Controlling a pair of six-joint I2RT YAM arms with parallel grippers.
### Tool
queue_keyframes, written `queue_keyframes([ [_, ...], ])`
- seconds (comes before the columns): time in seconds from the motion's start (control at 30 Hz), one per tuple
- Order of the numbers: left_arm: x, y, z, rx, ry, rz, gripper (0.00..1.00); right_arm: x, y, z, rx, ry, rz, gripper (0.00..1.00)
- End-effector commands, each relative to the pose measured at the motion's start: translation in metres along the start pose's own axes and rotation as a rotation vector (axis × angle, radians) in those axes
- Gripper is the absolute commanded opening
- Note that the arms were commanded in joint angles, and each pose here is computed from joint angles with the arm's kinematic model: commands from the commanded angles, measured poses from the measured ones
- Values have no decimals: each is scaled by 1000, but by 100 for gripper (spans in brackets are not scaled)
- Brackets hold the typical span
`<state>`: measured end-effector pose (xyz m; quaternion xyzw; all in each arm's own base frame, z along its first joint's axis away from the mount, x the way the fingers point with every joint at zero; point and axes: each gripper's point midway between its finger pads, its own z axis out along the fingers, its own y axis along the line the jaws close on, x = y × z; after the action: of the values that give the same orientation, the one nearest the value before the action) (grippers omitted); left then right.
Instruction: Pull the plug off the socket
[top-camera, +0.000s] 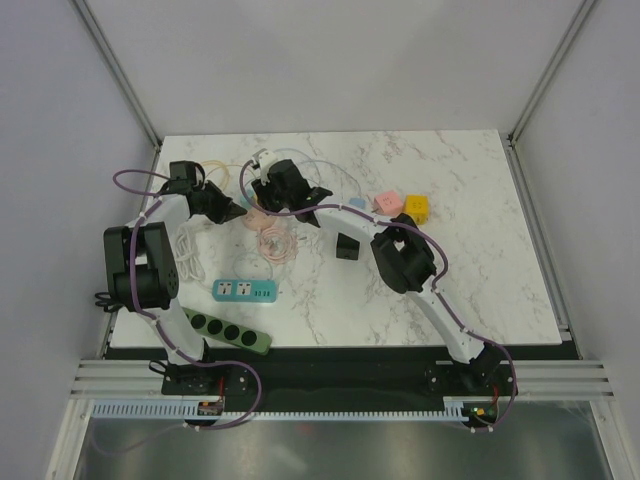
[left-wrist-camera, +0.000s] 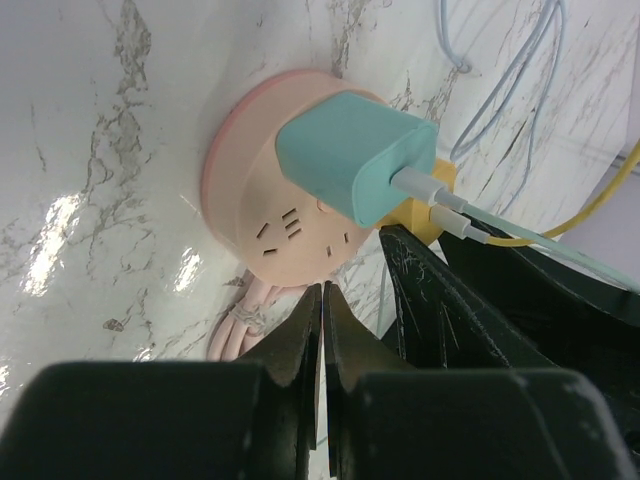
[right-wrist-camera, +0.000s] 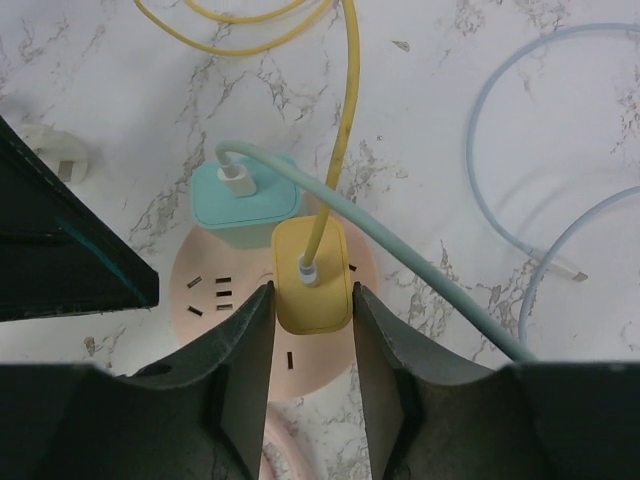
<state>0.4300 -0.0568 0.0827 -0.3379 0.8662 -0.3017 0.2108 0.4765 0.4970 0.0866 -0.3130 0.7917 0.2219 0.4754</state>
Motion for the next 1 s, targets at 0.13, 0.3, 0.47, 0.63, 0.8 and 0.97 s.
queue_keyframes([
  [0.13, -1, -11, 0, 59, 4, 2, 8, -23, 11, 6, -37, -72, -5, 32],
  [0.3, 4, -16, 3, 81, 31, 10, 8, -17, 12, 5, -50, -54, 11, 9],
  [0.47, 8, -16, 7, 82, 40, 18, 8, -18, 20, -4, -71, -42, 38, 0],
  [0.63, 9, -16, 9, 80, 45, 18, 8, -24, 24, -18, -69, -40, 104, 0],
  [0.8, 10, -11, 14, 66, 53, 13, 8, -33, 30, -28, -73, -48, 112, 0],
  [0.97, 14, -4, 22, 27, 72, -2, 7, -33, 36, -32, -55, -44, 104, 0],
])
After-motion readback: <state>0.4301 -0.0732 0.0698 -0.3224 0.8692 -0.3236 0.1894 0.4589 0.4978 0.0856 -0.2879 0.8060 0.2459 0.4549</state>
